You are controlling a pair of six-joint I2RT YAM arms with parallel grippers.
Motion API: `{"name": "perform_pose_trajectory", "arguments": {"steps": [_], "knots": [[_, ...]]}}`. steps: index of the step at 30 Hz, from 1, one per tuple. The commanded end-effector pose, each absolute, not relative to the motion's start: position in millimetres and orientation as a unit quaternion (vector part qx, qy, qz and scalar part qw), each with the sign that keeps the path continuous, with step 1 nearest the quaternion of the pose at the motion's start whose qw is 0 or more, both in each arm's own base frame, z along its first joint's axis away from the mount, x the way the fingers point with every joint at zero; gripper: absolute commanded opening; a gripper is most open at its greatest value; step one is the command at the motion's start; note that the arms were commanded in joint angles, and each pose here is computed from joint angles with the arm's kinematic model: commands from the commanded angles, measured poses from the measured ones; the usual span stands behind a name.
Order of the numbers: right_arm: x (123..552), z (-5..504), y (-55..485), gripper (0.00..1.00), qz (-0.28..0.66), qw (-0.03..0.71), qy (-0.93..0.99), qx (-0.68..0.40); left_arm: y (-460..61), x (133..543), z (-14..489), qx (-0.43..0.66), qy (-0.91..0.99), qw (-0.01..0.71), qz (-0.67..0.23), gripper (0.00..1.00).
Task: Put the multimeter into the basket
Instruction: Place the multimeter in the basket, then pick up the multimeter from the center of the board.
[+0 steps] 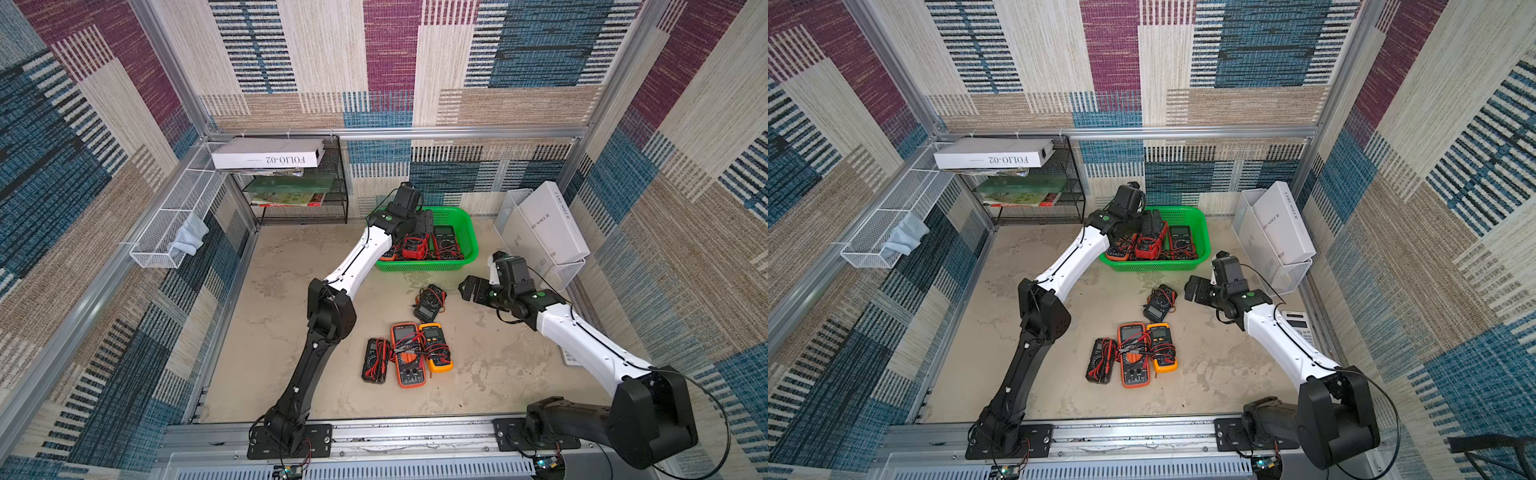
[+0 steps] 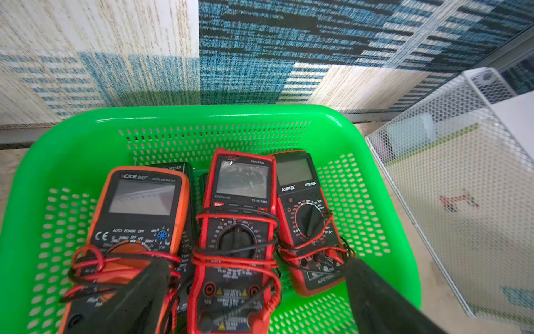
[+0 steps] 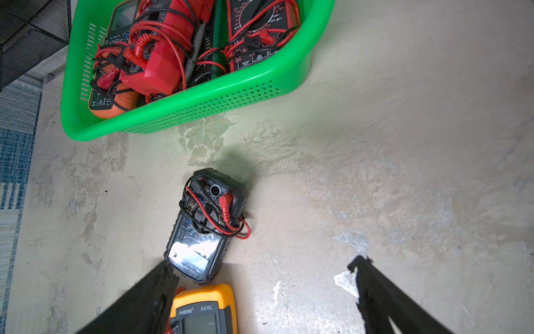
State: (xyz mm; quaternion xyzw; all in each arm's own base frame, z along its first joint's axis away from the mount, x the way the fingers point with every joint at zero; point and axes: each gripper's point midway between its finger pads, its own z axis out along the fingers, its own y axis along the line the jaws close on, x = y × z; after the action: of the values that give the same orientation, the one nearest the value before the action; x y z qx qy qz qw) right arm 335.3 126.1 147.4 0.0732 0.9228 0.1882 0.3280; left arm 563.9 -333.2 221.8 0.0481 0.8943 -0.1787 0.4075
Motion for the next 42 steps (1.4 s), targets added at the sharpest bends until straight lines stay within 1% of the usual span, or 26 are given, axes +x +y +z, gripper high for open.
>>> {"name": "perform_pose_trajectory", "arguments": {"steps": [1, 5, 10, 20, 26, 30, 34, 42], "knots": [[328.9, 146.0, 128.9, 1.0, 0.192, 0.322, 0.924, 0.074, -328.0, 541.3, 231.8, 0.066, 0.902, 0.388, -0.176, 1.0], [322.7, 145.3, 135.5, 1.0, 0.196, 0.319, 0.925, 0.071, -318.5, 510.9, 233.6, 0.071, 0.913, 0.362, -0.174, 1.0], [312.3, 144.4, 145.7, 1.0, 0.195, 0.317, 0.926, 0.062, -302.5, 469.2, 223.0, 0.067, 0.928, 0.329, -0.164, 1.0], [283.3, 126.1, 164.9, 0.99, 0.191, 0.297, 0.935, 0.043, -262.7, 379.8, 177.0, 0.032, 0.95, 0.273, -0.149, 1.0], [268.9, 105.3, 173.6, 1.0, 0.175, 0.277, 0.944, 0.031, -233.9, 335.3, 153.6, 0.011, 0.957, 0.254, -0.137, 1.0], [278.3, 102.8, 178.4, 1.0, 0.17, 0.278, 0.945, 0.039, -212.7, 312.4, 134.2, -0.003, 0.963, 0.24, -0.121, 1.0], [299.4, 103.3, 188.3, 1.0, 0.157, 0.277, 0.947, 0.049, -195.4, 298.2, 121.6, -0.017, 0.966, 0.236, -0.101, 1.0], [336.4, 88.3, 209.8, 1.0, 0.139, 0.256, 0.953, 0.084, -184.7, 293.4, 110.1, -0.025, 0.971, 0.224, -0.082, 1.0]]}}
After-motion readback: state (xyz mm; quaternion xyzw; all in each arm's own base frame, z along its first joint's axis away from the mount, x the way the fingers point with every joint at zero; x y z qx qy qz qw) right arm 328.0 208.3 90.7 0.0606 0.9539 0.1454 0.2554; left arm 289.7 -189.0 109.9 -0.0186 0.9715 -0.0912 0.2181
